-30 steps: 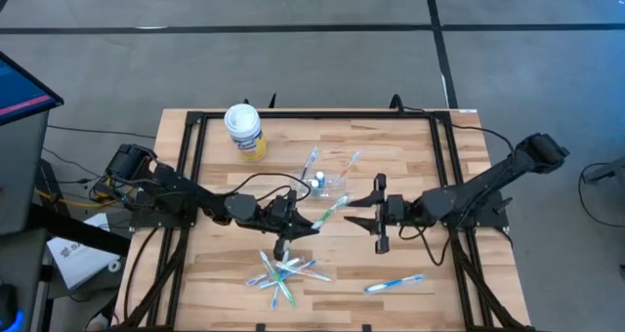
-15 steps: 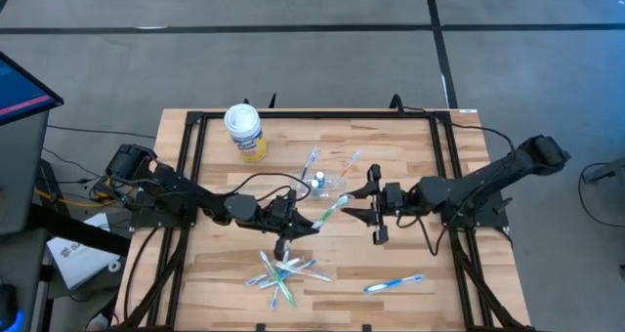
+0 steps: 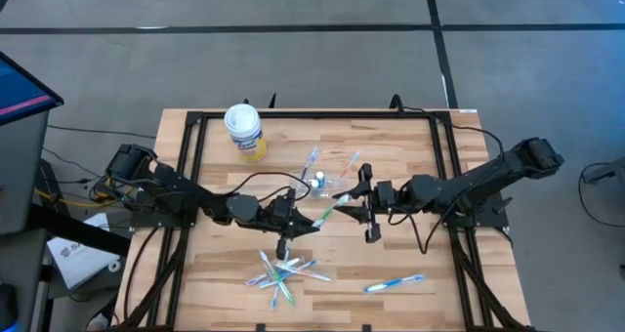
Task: Pick & Place toothbrushing station
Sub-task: Put the right green toothbrush into the transparent organizer
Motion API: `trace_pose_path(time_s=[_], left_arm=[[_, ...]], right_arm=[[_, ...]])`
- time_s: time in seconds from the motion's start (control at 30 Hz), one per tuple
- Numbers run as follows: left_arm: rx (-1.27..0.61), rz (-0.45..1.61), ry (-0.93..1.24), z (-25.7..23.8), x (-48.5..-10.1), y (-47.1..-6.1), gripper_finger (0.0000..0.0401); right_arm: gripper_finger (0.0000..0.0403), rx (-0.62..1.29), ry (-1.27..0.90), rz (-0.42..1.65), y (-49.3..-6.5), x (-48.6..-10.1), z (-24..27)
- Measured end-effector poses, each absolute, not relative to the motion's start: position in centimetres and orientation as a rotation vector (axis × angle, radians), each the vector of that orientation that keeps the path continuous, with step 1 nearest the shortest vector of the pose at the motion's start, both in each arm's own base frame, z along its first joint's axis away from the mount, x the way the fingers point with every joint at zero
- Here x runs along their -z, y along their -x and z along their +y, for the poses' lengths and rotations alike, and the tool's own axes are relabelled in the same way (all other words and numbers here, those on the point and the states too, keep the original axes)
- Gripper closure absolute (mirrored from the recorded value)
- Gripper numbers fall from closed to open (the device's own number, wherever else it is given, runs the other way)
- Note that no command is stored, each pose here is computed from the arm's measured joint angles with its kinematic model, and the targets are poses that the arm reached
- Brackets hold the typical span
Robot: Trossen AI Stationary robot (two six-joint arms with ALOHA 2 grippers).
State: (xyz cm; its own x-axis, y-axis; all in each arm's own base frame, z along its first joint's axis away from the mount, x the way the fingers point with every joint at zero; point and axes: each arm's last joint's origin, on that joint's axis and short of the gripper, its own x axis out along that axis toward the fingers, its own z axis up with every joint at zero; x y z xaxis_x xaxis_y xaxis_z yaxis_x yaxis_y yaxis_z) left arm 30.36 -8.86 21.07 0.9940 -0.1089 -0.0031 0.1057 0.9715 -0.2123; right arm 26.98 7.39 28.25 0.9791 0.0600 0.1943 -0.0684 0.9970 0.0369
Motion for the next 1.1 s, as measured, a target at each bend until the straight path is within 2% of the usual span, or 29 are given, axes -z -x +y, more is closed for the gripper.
trace_pose_path(time_s=[0.37, 0.8, 1.1], left_arm=[[0.097, 0.017, 0.212, -8.83, -21.03, -30.36, 0.0382], [0.062, 0.016, 0.214, -8.73, -21.01, -30.37, 0.0316], [0.061, 0.019, 0.214, -8.73, -20.99, -30.36, 0.0300]], right_arm=[[0.0393, -0.088, -0.018, -0.211, -26.78, -28.54, 7.51], [0.0398, -0.109, -0.006, -0.175, -26.84, -28.18, 7.58], [0.0399, -0.085, -0.015, -0.117, -27.04, -27.63, 7.14]])
